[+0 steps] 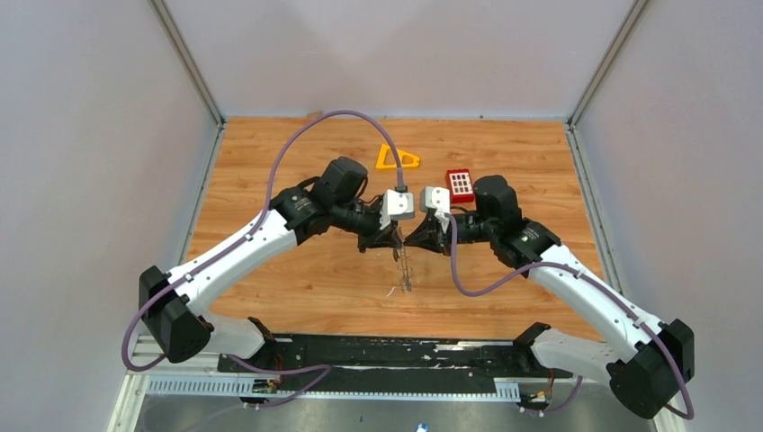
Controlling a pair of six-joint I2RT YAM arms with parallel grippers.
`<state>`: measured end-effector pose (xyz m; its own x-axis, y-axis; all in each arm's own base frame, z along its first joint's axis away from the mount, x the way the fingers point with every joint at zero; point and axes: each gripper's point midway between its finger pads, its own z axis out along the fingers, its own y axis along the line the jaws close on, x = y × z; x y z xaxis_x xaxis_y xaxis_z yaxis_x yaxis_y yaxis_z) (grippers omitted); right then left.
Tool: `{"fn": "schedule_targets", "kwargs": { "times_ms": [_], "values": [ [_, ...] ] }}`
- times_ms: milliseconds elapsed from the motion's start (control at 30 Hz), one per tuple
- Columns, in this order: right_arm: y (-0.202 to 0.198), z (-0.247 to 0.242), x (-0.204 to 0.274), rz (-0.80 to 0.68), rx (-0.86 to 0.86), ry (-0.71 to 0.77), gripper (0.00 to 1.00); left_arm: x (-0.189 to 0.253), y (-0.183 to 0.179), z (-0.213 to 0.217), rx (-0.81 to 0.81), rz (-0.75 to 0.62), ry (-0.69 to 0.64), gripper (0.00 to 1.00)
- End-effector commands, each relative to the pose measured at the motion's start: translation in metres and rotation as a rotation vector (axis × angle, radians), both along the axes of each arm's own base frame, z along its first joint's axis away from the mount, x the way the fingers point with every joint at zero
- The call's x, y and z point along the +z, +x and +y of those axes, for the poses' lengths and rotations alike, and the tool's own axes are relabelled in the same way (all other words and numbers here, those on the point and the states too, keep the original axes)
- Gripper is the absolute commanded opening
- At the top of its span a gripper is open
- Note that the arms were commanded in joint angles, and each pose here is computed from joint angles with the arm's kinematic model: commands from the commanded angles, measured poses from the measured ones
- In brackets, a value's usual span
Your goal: Put the keys on the keyring
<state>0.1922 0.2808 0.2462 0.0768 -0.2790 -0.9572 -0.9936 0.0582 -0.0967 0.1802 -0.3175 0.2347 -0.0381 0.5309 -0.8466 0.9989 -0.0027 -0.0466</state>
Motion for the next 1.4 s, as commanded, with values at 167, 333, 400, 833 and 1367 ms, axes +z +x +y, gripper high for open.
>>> {"fn": "schedule_targets", "kwargs": {
  "times_ms": [167,333,400,833,1367],
  "values": [
    [0.008,0.004,0.054,-0.082,0.001,0.123,0.0,0.045,-0.004,0.0,-0.041,-0.158,-0.149,0.4],
    [0.009,0.002,0.07,-0.045,0.012,0.182,0.0,0.065,0.002,0.009,-0.018,-0.241,-0.252,0.55],
    [0.007,0.003,0.074,-0.034,0.025,0.198,0.0,0.068,0.004,0.012,-0.013,-0.251,-0.281,0.58],
    [-0.003,0.0,0.08,-0.033,0.07,0.234,0.0,0.071,0.01,0.008,-0.015,-0.199,-0.339,0.47],
    [-0.005,-0.003,0.074,-0.051,0.073,0.224,0.0,0.053,0.009,0.009,-0.03,-0.157,-0.302,0.17]
  ]
}}
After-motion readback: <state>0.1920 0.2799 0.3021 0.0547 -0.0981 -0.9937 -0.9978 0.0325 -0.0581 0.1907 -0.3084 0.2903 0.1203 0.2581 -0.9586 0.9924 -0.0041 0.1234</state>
